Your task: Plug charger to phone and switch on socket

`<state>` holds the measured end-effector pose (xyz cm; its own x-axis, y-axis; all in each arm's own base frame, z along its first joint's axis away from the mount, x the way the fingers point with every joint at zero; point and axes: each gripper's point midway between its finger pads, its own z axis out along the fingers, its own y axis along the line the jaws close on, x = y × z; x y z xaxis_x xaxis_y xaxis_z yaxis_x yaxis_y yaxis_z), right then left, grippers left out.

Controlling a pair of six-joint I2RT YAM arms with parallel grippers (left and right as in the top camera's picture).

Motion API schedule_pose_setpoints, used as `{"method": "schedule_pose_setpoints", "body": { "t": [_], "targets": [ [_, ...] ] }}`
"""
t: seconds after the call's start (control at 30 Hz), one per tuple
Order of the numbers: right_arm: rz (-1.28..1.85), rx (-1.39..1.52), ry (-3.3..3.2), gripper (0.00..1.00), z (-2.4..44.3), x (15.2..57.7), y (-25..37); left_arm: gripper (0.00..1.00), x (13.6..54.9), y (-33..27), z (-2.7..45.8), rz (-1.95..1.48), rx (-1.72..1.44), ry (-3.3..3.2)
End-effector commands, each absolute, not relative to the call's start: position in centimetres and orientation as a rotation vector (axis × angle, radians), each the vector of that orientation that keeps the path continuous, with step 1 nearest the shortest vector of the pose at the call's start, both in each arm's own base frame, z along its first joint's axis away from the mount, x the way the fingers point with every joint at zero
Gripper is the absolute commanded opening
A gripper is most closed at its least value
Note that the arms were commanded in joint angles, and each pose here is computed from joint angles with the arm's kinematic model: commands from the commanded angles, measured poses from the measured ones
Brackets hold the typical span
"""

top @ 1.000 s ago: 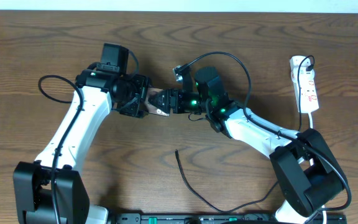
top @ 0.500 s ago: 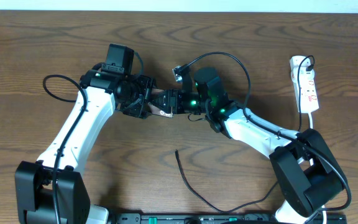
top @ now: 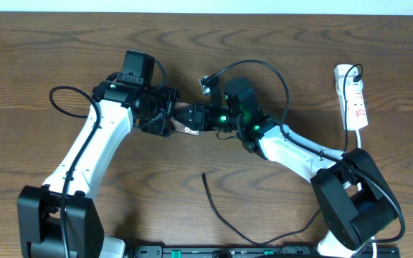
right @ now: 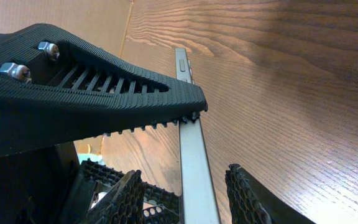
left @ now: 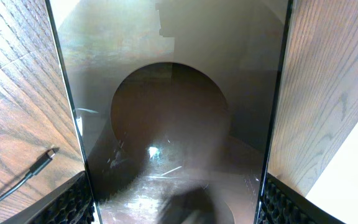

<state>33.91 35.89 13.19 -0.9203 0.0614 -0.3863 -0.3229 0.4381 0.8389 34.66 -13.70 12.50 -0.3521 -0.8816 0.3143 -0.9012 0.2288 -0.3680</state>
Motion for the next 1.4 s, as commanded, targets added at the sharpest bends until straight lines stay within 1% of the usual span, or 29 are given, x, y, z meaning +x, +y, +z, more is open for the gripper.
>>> {"method": "schedule_pose_setpoints", "body": {
  "t": [0.0,0.73,0.9,1.2,1.37],
  "targets": [
    [1.457,-0.226,2.329,0.42,13.3,33.9,36.5,0.07,34.6,-14.3,13.7,0.820,1.751,-2.446],
    [1.458,-0.233,2.331,0.27,13.3,33.7,36.7,0.07,34.7,-15.0,13.8,0.842,1.725,-2.465],
    [1.459,-0.232,2.330,0.27,13.3,33.7,36.7,0.07,34.7,-15.0,13.9,0.842,1.726,-2.466],
    [1.487,-0.217,2.338,0.22,13.5,33.5,36.9,0.07,34.7,-15.0,13.8,0.842,1.726,-2.465],
    [1.560,-0.244,2.298,0.20,14.6,33.2,37.4,0.07,34.7,-15.0,13.8,0.842,1.725,-2.466]
  ]
}}
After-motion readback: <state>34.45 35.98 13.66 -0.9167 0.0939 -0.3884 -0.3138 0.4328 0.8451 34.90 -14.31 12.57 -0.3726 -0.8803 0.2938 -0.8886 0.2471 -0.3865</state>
